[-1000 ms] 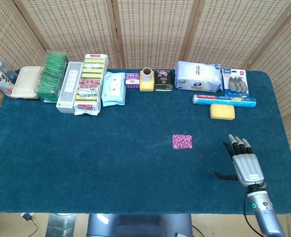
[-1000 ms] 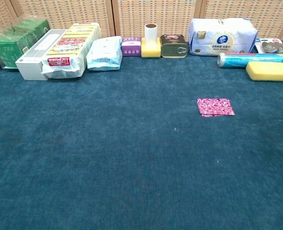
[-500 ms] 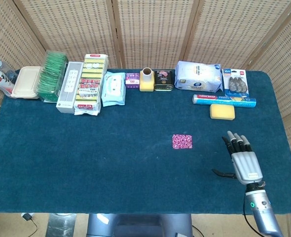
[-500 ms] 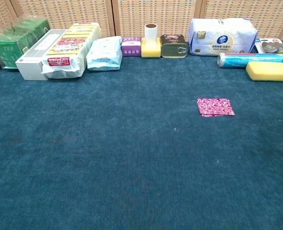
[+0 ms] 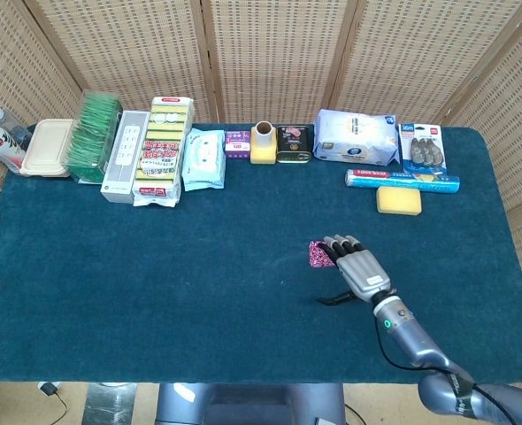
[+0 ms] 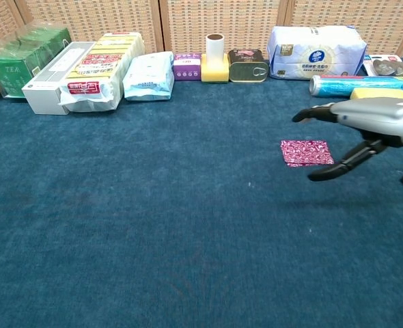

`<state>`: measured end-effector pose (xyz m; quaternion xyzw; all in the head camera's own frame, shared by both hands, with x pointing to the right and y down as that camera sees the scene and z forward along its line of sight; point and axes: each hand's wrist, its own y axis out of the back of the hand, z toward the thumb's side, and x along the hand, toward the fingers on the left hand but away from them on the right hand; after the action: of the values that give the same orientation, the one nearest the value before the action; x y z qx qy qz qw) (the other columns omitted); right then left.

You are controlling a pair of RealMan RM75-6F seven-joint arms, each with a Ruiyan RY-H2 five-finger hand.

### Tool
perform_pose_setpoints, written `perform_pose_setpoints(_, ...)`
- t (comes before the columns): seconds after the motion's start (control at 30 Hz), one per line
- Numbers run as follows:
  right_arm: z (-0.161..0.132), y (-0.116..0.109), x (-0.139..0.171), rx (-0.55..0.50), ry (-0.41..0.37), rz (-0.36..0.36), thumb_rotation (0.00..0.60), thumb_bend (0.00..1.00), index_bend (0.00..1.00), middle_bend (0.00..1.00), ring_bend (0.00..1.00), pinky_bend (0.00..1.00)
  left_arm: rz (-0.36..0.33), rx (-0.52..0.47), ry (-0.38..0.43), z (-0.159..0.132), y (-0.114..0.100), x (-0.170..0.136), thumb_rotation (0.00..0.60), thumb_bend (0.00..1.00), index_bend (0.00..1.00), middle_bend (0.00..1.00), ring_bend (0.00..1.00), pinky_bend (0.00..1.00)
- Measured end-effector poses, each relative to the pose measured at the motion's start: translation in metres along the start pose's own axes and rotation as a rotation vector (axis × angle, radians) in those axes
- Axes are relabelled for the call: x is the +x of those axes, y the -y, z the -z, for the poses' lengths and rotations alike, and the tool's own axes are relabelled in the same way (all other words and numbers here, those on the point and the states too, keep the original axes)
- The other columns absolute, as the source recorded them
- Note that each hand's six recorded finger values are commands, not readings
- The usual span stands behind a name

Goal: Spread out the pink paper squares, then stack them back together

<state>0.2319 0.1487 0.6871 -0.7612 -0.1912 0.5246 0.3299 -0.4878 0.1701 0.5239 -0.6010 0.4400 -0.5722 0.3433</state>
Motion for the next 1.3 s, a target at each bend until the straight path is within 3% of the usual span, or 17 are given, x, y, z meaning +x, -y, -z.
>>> perform_pose_setpoints(0.17, -0.013, 0.001, -0.021, -0.017, -0.012, -0.015, 0.249, 0.0, 0.0, 0.16, 0.06, 0.03, 0.004, 0.003, 0.003, -0.001, 0.001, 0.001, 0.6, 0.09, 0.0, 0.0, 0.0, 0.08)
perform_pose_setpoints(0.4, -0.011, 0.008, -0.028, -0.031, 0.001, -0.043, 0.251, 0.0, 0.0, 0.16, 0.06, 0.03, 0.003, 0.007, -0.004, 0.0, 0.002, 0.001, 0.6, 0.09, 0.0, 0.0, 0.0, 0.08)
perform_pose_setpoints(0.87, 0.016, 0.022, -0.016, -0.059, 0.065, -0.088, 0.249, 0.0, 0.0, 0.16, 0.06, 0.04, 0.009, 0.01, 0.009, -0.005, 0.004, -0.001, 0.6, 0.08, 0.0, 0.0, 0.0, 0.08)
perform_pose_setpoints(1.3, 0.026, 0.036, 0.009, -0.086, 0.07, -0.113, 0.249, 0.0, 0.0, 0.16, 0.06, 0.04, 0.017, 0.018, 0.012, -0.008, 0.008, -0.002, 0.6, 0.09, 0.0, 0.0, 0.0, 0.08)
